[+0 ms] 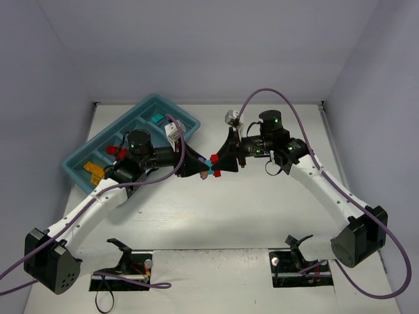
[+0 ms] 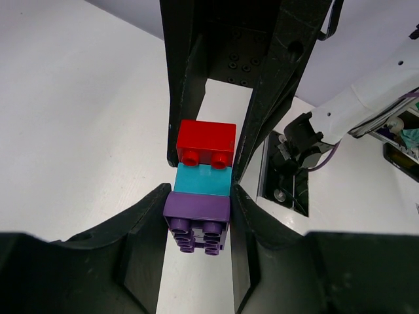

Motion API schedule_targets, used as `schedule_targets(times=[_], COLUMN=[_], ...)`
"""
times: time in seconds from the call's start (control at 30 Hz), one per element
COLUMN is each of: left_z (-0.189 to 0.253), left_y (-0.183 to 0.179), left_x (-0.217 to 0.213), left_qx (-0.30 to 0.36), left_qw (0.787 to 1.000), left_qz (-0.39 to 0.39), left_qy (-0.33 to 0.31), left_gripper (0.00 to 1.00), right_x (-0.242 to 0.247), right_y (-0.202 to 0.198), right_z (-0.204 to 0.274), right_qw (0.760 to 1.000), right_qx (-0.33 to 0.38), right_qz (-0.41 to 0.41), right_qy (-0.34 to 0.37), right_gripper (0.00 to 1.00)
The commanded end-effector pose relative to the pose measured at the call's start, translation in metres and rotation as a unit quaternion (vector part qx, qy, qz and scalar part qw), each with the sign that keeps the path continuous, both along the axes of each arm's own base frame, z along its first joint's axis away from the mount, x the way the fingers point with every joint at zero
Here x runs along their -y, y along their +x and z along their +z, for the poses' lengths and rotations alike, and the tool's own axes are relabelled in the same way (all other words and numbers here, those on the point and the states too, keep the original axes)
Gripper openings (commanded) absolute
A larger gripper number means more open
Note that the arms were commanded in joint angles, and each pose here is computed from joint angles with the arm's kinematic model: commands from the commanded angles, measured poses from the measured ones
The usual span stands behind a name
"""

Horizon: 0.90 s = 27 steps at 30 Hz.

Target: Sort the legos into containers by color

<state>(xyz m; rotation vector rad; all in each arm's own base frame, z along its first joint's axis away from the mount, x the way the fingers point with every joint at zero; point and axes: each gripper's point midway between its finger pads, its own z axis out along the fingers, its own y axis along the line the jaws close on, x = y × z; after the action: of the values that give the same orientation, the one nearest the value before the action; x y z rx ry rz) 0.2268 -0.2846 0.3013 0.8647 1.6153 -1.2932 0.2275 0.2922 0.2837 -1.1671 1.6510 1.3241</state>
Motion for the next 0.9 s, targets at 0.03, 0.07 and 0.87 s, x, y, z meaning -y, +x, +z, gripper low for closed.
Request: schedule_targets(times=[0.03, 0.07, 0.87], left_z=[0.04, 0.039, 0.025], left_y=[-0.004, -0.005, 0.0], left_x=[-0.004, -0.004, -0.01], left_qx=[0.08, 0.079, 0.051], left_qw=[0.996, 0.996, 0.998], left_qz=[-0.027, -0.032, -0.043], left_qy=[-0.033, -0.032, -0.013], left_gripper=[0.32, 0.32, 0.53], right_x=[-0.002, -0.002, 0.0], right_y=[-0.009, -0.009, -0.009], right_z=[0.019, 0.02, 0.017], right_qw=[0.999, 0.999, 0.999], right_qx=[0.023, 0.025, 0.021], right_qz=[0.028, 0.028, 0.019], right_qy=[0.029, 0.03, 0.026], right_gripper=[0.0, 0.0, 0.0])
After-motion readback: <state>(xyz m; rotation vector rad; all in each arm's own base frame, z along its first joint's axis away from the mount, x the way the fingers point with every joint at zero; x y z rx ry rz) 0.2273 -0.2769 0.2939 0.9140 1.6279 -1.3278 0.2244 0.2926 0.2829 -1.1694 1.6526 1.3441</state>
